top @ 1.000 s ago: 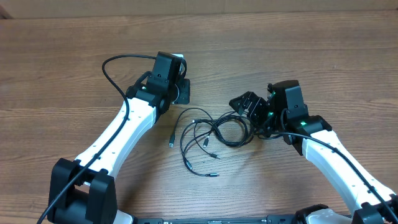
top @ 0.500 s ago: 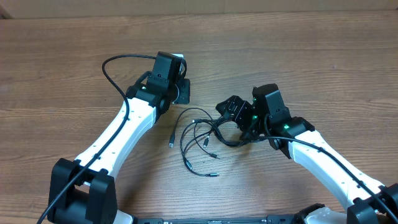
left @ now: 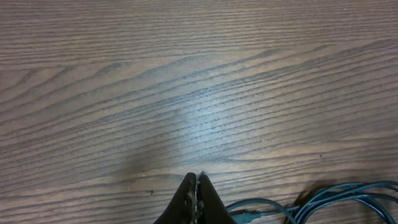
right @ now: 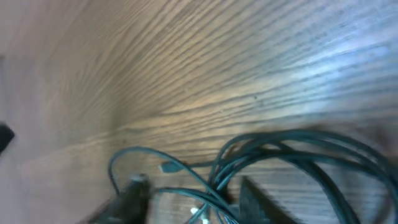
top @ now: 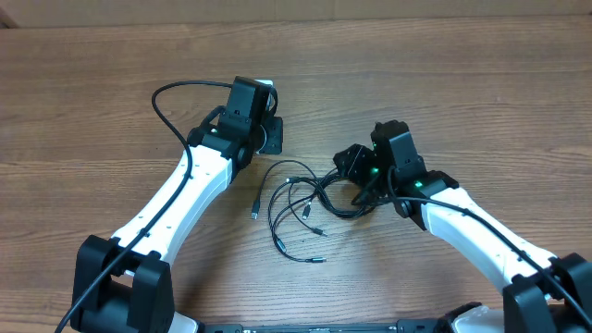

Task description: Untangle cables

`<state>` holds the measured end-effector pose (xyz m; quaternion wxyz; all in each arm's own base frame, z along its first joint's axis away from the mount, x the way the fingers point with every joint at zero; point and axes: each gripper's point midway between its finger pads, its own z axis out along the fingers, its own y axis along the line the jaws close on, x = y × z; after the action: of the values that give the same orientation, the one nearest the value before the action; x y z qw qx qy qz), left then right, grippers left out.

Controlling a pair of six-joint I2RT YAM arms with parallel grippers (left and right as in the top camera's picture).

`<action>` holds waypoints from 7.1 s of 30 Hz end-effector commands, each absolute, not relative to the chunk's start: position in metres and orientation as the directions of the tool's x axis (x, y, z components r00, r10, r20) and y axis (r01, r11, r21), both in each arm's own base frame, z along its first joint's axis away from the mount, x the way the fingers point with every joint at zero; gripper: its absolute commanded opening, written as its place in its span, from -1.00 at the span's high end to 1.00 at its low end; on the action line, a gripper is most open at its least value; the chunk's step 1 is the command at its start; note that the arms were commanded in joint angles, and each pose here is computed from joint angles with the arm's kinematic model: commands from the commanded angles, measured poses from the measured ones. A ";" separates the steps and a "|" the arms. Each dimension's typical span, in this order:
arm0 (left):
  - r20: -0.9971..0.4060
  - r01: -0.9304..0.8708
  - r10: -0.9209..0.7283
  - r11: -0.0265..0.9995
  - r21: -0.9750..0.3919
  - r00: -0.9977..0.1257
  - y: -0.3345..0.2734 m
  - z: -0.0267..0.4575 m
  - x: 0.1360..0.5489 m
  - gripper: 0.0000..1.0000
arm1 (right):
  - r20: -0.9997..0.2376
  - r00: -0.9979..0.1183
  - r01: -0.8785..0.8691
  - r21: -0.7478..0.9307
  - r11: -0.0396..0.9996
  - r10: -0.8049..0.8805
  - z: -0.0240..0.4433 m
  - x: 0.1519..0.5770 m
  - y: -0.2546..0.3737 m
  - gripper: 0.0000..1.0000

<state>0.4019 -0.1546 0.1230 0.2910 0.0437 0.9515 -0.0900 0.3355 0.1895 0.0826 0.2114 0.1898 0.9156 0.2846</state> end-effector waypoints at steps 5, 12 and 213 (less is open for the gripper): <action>-0.551 0.152 0.046 0.977 -0.147 -0.833 -0.159 0.116 0.401 0.92 | -0.319 -0.848 0.187 0.569 0.801 0.424 0.079 0.336 0.188 0.42; -0.476 0.249 0.072 0.914 -0.320 -0.877 -0.197 0.094 0.393 0.82 | -0.285 -0.861 0.220 0.536 0.815 0.421 0.070 0.328 0.181 0.00; -0.342 -0.027 -0.202 0.891 -0.453 -0.918 -0.105 0.069 0.422 -0.36 | -0.347 -0.861 0.125 0.563 0.817 0.371 0.043 0.382 0.272 0.37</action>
<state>0.4194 -0.1002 0.0668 0.1922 -0.0627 0.9546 -0.2189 0.3718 0.2878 0.0486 0.2018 0.1142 0.9246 0.3022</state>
